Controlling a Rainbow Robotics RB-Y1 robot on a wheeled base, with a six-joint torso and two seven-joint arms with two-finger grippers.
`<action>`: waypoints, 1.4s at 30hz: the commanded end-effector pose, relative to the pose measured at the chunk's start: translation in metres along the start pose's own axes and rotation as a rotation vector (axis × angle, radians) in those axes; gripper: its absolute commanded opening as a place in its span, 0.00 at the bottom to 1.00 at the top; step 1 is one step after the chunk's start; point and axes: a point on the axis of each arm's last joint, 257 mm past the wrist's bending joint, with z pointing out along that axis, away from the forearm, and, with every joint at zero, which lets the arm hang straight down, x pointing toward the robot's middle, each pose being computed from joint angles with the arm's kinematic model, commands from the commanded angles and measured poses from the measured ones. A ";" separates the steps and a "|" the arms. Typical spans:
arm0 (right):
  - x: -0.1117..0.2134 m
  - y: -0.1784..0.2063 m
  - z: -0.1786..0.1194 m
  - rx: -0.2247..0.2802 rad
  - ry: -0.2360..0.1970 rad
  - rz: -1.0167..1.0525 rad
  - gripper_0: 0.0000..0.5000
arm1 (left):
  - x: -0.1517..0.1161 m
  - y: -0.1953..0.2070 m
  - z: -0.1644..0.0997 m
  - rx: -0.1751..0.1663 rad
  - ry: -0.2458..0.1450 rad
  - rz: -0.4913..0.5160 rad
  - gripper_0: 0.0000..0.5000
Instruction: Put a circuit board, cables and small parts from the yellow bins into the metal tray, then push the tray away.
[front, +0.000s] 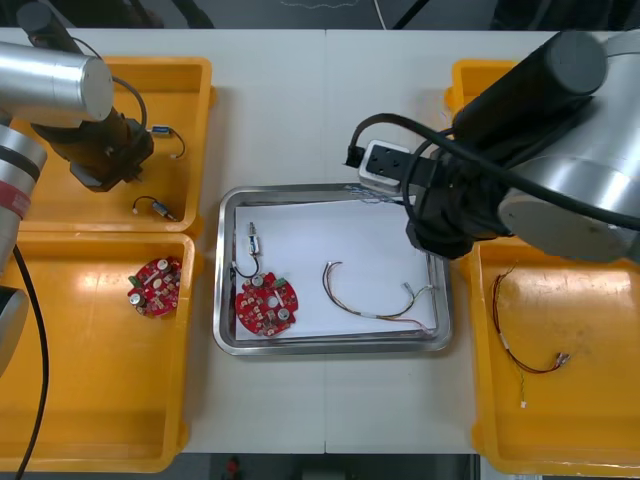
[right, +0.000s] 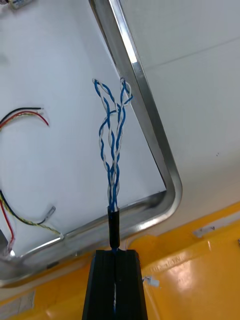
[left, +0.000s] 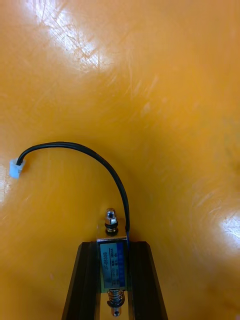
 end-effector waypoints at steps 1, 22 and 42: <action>-0.037 0.010 0.018 -0.005 -0.042 -0.118 0.00 | -0.019 0.014 -0.024 -0.032 -0.040 0.043 0.00; -0.026 0.009 0.102 0.033 0.038 -0.353 0.00 | -0.015 0.015 -0.117 -0.083 -0.041 0.479 0.00; -0.019 0.004 0.131 0.051 0.021 -0.334 0.31 | 0.025 -0.035 -0.174 0.063 -0.115 0.724 0.00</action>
